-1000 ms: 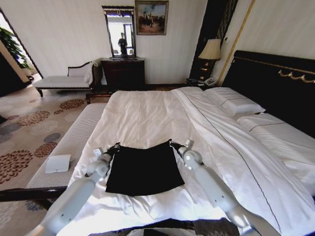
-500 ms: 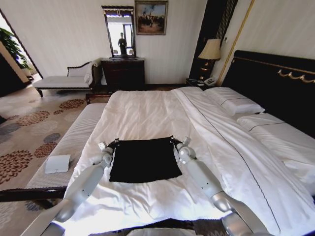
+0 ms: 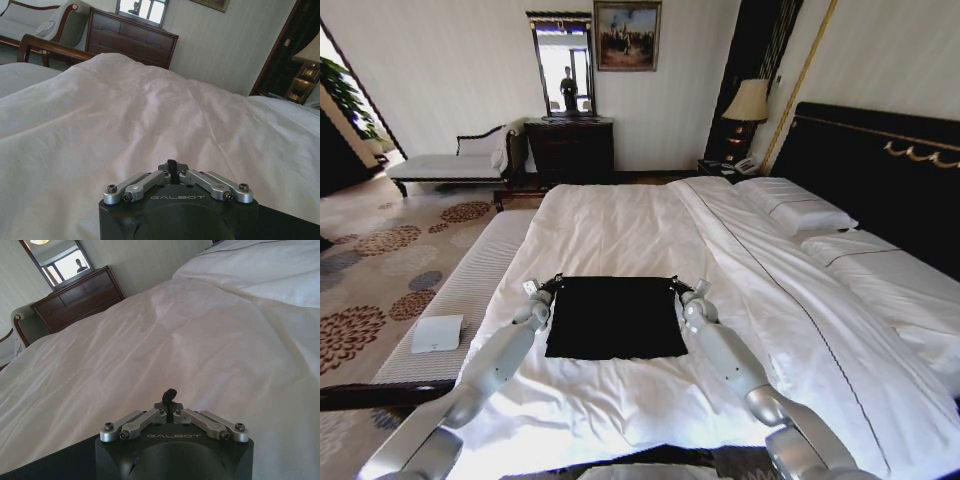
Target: Fold the clothes on the bed.
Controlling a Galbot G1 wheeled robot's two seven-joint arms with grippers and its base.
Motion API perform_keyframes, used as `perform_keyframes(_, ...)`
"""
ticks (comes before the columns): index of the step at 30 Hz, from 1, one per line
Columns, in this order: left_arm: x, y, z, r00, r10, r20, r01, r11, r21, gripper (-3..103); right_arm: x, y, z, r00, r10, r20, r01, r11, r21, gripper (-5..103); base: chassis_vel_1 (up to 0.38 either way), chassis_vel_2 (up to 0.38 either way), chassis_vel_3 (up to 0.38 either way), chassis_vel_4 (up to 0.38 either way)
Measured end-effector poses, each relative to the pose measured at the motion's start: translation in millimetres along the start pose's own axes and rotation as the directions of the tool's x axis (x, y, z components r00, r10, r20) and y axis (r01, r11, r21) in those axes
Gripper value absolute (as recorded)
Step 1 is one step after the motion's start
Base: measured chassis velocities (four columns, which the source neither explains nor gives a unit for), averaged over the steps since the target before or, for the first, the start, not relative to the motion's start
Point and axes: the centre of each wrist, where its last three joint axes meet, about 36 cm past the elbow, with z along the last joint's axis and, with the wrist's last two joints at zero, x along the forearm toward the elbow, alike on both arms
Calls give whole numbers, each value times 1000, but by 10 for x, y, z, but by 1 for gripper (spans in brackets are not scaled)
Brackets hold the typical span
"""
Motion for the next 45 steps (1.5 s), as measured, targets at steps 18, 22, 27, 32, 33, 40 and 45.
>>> perform_keyframes(18, 540, 58, 627, 994, 5, 106, -12, 997, 71, 2, 420, -245, 792, 979, 13, 204, -55, 977, 204, 1, 0, 0, 0, 0)
perform_keyframes(22, 693, 20, 708, 992, 18, 122, -26, 997, 66, 2, 601, -307, 994, 969, -10, 247, -59, 960, 272, 1, 0, 0, 0, 0)
perform_keyframes(27, 977, -87, 790, 988, 40, 150, -49, 997, 62, 2, 846, -278, 1194, 946, -85, 312, -51, 913, 405, 1, 0, 0, 0, 0)
perform_keyframes(32, 1222, -62, 809, 986, 33, 165, -46, 996, 71, 2, 1075, -222, 1319, 931, -148, 333, -32, 877, 480, 1, 0, 0, 0, 0)
perform_keyframes(33, 1222, -62, 809, 986, 33, 165, -46, 996, 71, 2, 1075, -222, 1319, 931, -148, 333, -32, 877, 480, 1, 0, 0, 0, 0)
perform_keyframes(40, 1417, 91, 711, 980, -6, 200, -11, 997, 82, 2, 1225, -191, 1314, 919, -170, 355, -32, 867, 498, 1, 0, 0, 0, 0)
perform_keyframes(45, 1507, 100, 646, 978, 5, 210, -20, 997, 70, 2, 1329, -241, 1306, 915, -188, 358, -28, 853, 520, 1, 0, 0, 0, 0)
